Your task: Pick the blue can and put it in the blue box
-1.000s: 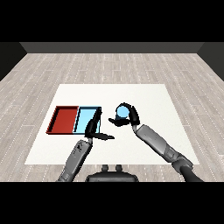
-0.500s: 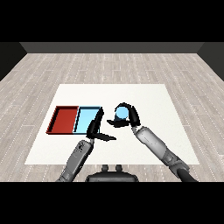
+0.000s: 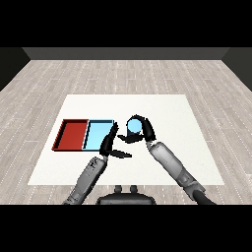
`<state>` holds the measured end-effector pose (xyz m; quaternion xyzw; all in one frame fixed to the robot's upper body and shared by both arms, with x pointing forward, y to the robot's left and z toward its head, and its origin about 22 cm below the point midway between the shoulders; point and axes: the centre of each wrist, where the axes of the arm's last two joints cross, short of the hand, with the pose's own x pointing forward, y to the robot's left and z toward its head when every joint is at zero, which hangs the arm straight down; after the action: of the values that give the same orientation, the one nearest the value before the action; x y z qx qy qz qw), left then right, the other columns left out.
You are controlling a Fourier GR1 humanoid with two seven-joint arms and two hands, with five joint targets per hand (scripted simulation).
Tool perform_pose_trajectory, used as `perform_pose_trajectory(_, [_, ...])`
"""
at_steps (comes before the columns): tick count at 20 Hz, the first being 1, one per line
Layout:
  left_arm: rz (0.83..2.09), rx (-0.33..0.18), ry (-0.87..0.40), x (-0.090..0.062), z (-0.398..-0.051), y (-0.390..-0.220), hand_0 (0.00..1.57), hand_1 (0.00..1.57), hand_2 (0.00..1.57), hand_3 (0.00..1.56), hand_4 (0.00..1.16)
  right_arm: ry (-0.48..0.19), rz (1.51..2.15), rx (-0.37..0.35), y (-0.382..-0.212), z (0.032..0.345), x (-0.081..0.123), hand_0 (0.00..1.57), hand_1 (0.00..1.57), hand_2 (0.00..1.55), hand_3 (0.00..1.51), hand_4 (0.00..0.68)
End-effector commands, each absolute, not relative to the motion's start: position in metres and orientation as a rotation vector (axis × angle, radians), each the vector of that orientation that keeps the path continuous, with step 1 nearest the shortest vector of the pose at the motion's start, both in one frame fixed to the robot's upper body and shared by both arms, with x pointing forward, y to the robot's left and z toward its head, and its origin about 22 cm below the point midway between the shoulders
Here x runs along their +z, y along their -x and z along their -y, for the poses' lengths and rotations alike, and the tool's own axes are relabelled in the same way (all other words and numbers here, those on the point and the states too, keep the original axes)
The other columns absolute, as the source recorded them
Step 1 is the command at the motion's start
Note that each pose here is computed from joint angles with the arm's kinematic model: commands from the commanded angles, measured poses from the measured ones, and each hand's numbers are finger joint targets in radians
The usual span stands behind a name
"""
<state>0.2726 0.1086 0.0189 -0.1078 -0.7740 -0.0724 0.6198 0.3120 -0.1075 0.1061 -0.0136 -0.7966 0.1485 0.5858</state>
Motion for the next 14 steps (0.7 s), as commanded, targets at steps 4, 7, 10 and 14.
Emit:
perform_pose_trajectory(4, [1.740, -0.169, 0.251, 0.019, -0.108, -0.278, 0.00, 0.00, 0.00, 0.00, 0.00, 0.034, 1.876, 0.360, -0.307, 0.097, 0.116, 1.48, 1.48, 1.46, 1.39, 0.586])
perform_pose_trajectory(7, [1.726, -0.178, 0.228, 0.007, -0.112, -0.286, 0.00, 0.00, 0.00, 0.00, 0.00, 0.023, 1.862, 0.357, -0.317, 0.086, 0.121, 1.48, 1.48, 1.45, 1.39, 0.586])
perform_pose_trajectory(10, [1.713, -0.186, 0.217, 0.004, -0.103, -0.293, 0.00, 0.00, 0.00, 0.00, 0.00, 0.018, 1.870, 0.370, -0.292, 0.085, 0.107, 1.48, 1.48, 1.45, 1.38, 0.581])
perform_pose_trajectory(14, [1.725, -0.178, 0.212, 0.002, -0.100, -0.301, 0.00, 0.00, 0.00, 0.00, 0.00, 0.043, 1.874, 0.365, -0.320, 0.092, 0.114, 1.49, 1.49, 1.46, 1.38, 0.570])
